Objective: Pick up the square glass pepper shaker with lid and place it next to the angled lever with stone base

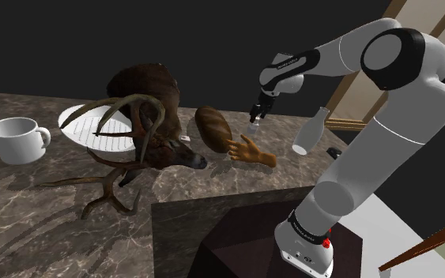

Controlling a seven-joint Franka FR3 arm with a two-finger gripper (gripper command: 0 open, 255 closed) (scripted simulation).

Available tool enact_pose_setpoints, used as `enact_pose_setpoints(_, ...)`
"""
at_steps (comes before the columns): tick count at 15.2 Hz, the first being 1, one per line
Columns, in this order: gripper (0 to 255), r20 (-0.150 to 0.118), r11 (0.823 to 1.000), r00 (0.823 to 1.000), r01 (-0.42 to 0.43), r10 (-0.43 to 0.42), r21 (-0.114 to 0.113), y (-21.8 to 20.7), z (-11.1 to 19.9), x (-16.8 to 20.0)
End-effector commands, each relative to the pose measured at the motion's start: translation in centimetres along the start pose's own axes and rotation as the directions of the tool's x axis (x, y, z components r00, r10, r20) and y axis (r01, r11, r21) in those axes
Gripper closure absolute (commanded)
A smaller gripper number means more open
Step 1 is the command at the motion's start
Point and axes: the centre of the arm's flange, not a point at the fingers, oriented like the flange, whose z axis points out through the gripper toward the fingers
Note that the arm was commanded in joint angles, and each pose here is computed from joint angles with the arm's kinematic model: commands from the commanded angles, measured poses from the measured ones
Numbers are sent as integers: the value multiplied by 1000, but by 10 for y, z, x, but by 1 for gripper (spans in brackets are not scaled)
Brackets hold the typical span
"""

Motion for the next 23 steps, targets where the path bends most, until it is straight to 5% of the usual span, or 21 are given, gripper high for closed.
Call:
enact_pose_setpoints(1,0,0,1000,1000,0,0,0,1,4,0)
enact_pose_setpoints(7,0,0,1000,1000,0,0,0,1,4,0)
enact_pose_setpoints(8,255,0,1000,1000,0,0,0,1,4,0)
enact_pose_setpoints(17,255,0,1000,1000,0,0,0,1,4,0)
enact_pose_setpoints(23,255,0,1000,1000,0,0,0,2,-28,2)
